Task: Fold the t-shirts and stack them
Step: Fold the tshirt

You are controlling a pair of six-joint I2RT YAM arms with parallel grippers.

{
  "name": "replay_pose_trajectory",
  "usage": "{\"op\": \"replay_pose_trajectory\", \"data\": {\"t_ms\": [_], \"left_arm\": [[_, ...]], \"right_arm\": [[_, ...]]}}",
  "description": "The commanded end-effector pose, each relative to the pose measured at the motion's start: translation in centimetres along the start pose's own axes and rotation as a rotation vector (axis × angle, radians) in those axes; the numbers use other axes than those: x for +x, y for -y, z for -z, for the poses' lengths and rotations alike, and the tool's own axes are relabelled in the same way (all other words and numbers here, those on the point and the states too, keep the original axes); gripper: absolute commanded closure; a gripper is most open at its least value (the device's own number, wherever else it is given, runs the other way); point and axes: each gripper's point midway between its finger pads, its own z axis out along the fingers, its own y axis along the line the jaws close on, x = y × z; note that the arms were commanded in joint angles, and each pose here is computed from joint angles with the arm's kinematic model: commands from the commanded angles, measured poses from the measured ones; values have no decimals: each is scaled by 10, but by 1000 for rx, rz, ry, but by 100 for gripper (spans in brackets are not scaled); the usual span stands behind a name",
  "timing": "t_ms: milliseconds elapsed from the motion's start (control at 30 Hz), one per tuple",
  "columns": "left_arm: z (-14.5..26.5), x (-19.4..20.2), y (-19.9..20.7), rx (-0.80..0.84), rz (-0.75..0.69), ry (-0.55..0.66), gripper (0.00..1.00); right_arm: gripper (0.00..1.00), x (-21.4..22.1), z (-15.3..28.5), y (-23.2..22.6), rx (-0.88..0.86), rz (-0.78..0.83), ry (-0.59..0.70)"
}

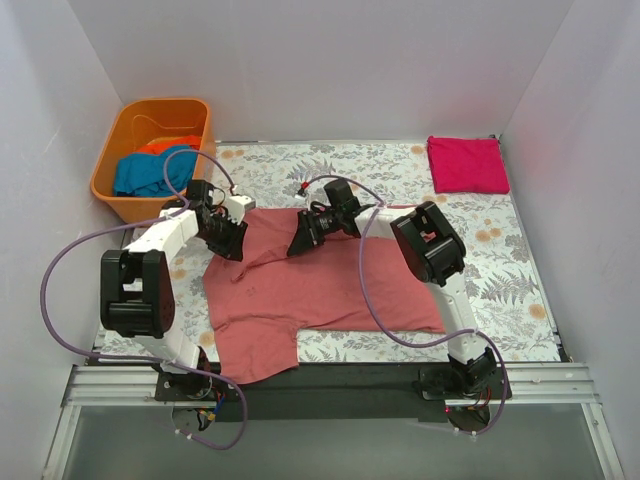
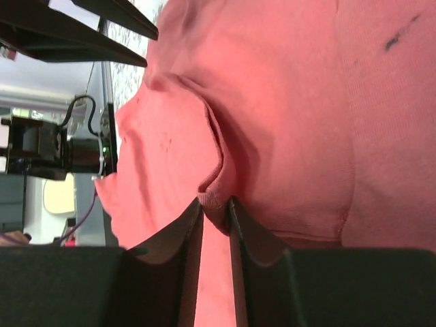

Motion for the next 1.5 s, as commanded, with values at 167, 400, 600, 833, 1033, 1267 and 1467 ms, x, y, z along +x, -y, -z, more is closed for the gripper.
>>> {"op": "replay_pose_trajectory", "data": {"t_ms": [167,400,600,833,1033,1267,1467], "left_arm": [[23,-37,21,106,-37,117,66],[3,-72,24,133,-2,158,59],[-19,-100,36,114,-12,186,59],[-40,-116,59,131,-36,165,57],[-63,-131,76,129,-79,147,56],[-87,-129,82,89,-133,89,56],[-96,-125,86,49,-169,59,55]], "right_arm": [[61,-4,27,-63,-96,205,-37],[31,-23,103,-54,49,241,-28],[37,-36,232,17,428,256,10],[41,-7,355,84,833,361,-183],[41,6,385,99,892,456,-284],[39,11,384,91,863,560,-358],[39,18,380,94,855,598,-420]]}}
